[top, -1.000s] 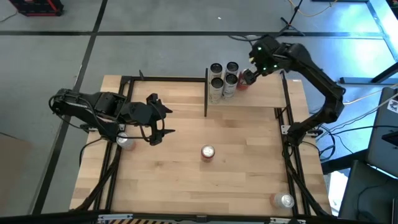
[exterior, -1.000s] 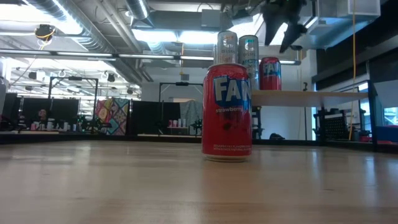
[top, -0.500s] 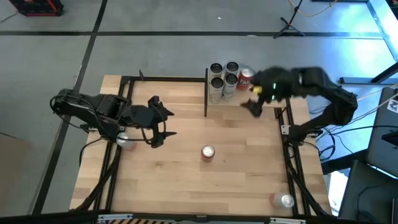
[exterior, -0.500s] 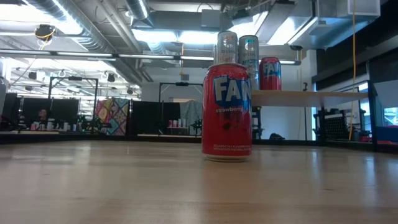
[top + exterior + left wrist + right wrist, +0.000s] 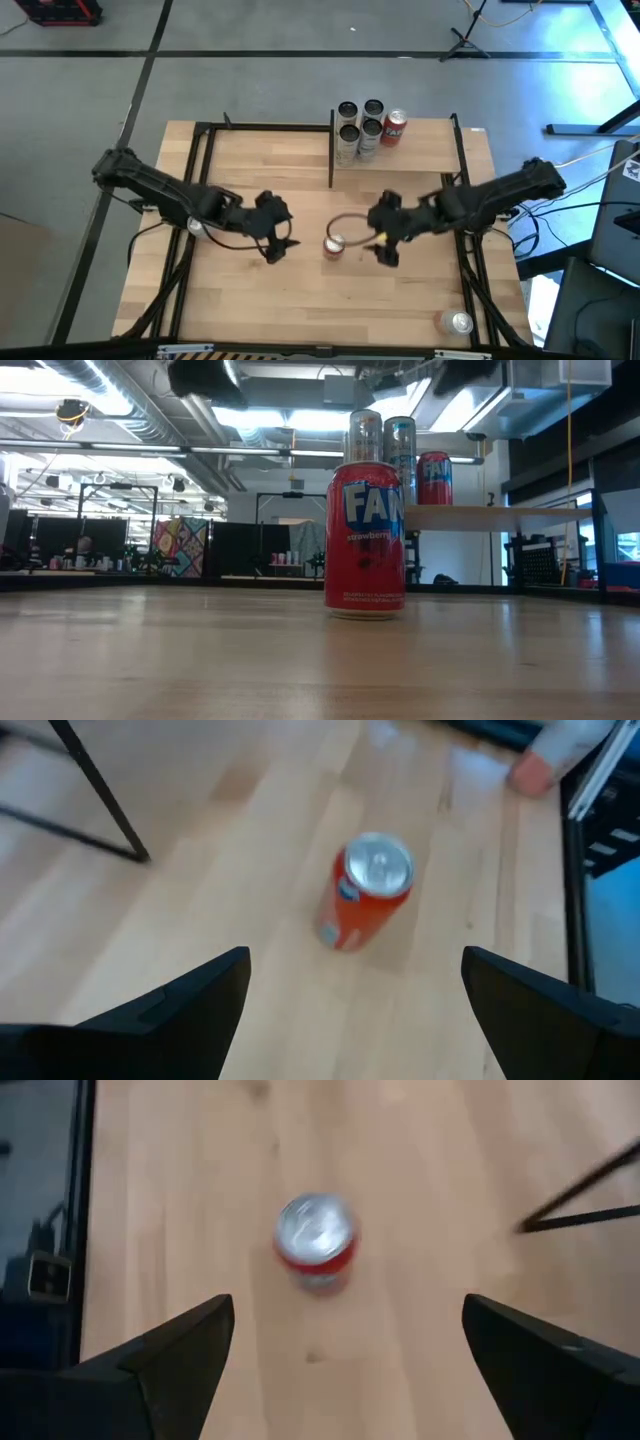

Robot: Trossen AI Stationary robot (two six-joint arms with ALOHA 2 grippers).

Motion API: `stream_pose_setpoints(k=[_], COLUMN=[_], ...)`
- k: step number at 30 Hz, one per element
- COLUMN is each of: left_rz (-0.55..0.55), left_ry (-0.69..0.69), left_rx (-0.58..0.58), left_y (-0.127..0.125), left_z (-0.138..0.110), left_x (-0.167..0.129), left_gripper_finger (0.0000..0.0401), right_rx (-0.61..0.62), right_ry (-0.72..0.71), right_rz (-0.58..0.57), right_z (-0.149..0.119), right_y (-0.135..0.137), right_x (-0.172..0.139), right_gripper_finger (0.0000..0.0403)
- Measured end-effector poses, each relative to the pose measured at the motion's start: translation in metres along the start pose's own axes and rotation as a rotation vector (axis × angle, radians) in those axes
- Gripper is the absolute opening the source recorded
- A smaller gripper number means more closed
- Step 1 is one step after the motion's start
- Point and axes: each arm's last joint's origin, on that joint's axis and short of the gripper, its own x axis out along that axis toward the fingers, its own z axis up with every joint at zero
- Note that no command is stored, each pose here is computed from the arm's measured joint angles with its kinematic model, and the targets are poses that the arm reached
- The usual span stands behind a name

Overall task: Place canned beverage on shelf
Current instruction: Put the red soda can on the shelf aligned with the other red soda can

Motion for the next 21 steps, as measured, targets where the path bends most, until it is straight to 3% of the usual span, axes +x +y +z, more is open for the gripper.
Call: stream_pose_setpoints(k=[7,15,21], left_rz=[0.027,0.044,0.076], left_ry=[0.129,0.125,0.089], left_rx=[0.034,0.06,0.076], left_y=[-0.016,-0.027,-0.027], left_z=[-0.022,-0.036,-0.04], left_x=[0.053,0.099,0.123], left_gripper_finger=[0.0352,0.0352,0.0352], right_rx=[-0.012,0.015,-0.01], right_ry=[-0.006,-0.168,-0.079], right_rz=[0.051,0.077,-0.006], right_z=[-0.037,-0.036,-0.045], right_y=[0.004,0.009,0.008], right_x=[0.052,0.073,0.097], right_gripper_finger=[0.0379,0.0379,0.0379])
